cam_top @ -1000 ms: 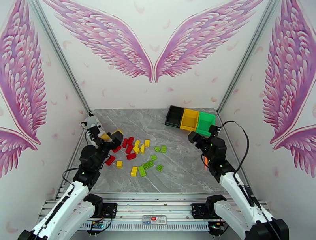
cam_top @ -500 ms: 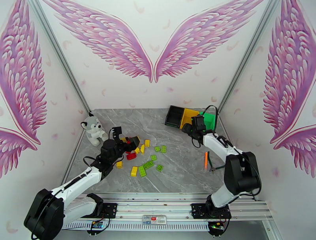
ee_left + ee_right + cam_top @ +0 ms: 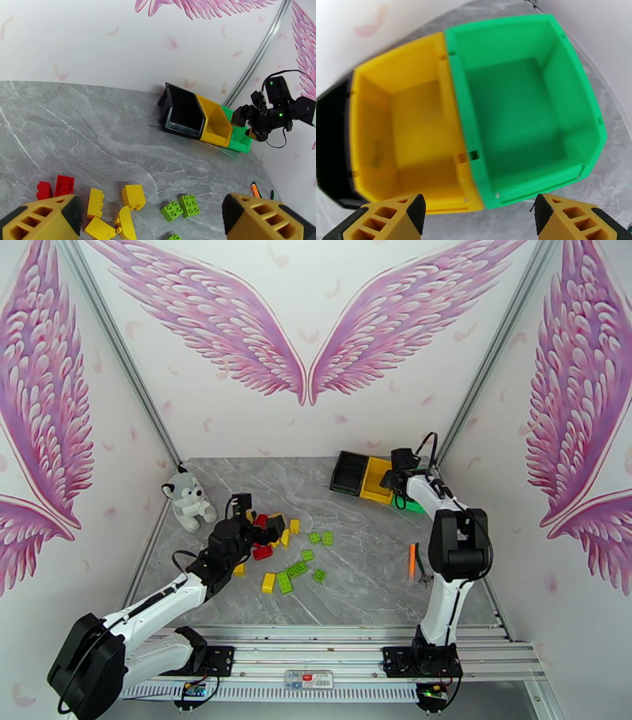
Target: Sort the legos into containers by color
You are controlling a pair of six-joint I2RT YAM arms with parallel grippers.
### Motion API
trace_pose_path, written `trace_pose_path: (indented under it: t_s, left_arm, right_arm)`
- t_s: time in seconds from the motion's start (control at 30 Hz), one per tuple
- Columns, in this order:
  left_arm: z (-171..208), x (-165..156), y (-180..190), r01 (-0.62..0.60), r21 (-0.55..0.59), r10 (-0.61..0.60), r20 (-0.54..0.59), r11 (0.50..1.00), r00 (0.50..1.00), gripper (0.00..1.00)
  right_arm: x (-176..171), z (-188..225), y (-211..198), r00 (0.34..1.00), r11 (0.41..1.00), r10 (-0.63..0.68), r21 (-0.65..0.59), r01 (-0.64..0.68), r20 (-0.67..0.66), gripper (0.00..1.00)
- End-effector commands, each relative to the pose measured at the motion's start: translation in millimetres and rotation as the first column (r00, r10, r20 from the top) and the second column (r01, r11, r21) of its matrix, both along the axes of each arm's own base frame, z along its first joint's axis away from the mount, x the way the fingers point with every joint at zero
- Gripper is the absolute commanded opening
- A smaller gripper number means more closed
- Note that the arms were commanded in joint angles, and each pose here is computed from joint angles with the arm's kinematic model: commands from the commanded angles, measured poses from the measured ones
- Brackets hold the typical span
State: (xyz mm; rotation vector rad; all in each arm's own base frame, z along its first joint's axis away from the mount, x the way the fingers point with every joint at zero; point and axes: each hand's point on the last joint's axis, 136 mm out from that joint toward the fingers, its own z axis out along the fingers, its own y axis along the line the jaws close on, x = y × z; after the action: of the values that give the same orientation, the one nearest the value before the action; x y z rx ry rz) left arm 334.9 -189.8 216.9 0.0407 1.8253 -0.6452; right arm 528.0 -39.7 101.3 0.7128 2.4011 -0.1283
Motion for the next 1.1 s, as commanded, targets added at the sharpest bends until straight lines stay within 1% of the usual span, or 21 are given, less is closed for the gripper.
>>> trace_pose_path:
  t_s: [0.0, 0.13, 0.23, 0.3, 0.33, 0.43, 0.6, 0.8, 1.07]
  left_arm:
    - [11, -3, -4, 0.019, -0.006, -0.019, 0.029, 1.0, 0.999, 0.99]
    - [4, -6, -4, 0.022, -0.004, -0.022, 0.015, 1.0, 1.0, 0.99]
    - [0, -10, 0, 0.012, -0.002, -0.012, 0.011, 1.0, 1.0, 0.99]
    - [1, -13, 3, 0.008, -0.002, -0.008, 0.018, 1.0, 1.0, 0.99]
    - [1, -14, 4, 0.006, -0.003, -0.006, 0.02, 1.0, 1.0, 0.99]
    - [7, -19, 9, -0.001, -0.014, 0.001, 0.039, 1.0, 0.999, 0.99]
    - [12, -21, 12, -0.012, -0.017, 0.013, 0.058, 1.0, 0.998, 0.99]
    - [13, -12, 7, -0.008, -0.012, 0.009, 0.066, 1.0, 0.998, 0.99]
    - [2, 9, -17, 0.05, -0.022, -0.049, 0.025, 0.999, 0.998, 0.99]
  right_arm:
    - [14, -8, 3, 0.998, 0.999, 0.047, -0.005, -0.048, -0.034, 0.77]
    - [31, -18, 3, 0.997, 0.998, 0.058, -0.004, -0.058, -0.057, 0.71]
    - [36, -22, 4, 0.997, 0.999, 0.052, 0.015, -0.051, -0.065, 0.62]
    - [34, -26, 6, 0.997, 0.999, 0.038, 0.035, -0.035, -0.072, 0.5]
    - [33, -29, 9, 0.997, 0.998, 0.035, 0.054, -0.031, -0.072, 0.4]
    - [26, -35, 22, 0.997, 0.992, 0.031, 0.128, -0.022, -0.065, 0.19]
    - [9, -35, 55, 0.998, 0.975, 0.038, 0.221, -0.027, -0.047, 0.01]
    - [-5, -30, 102, 0.995, 0.968, 0.094, 0.236, -0.085, -0.03, 0.0]
    - [-19, -36, 165, 0.992, 0.953, 0.126, 0.283, -0.111, -0.034, 0.0]
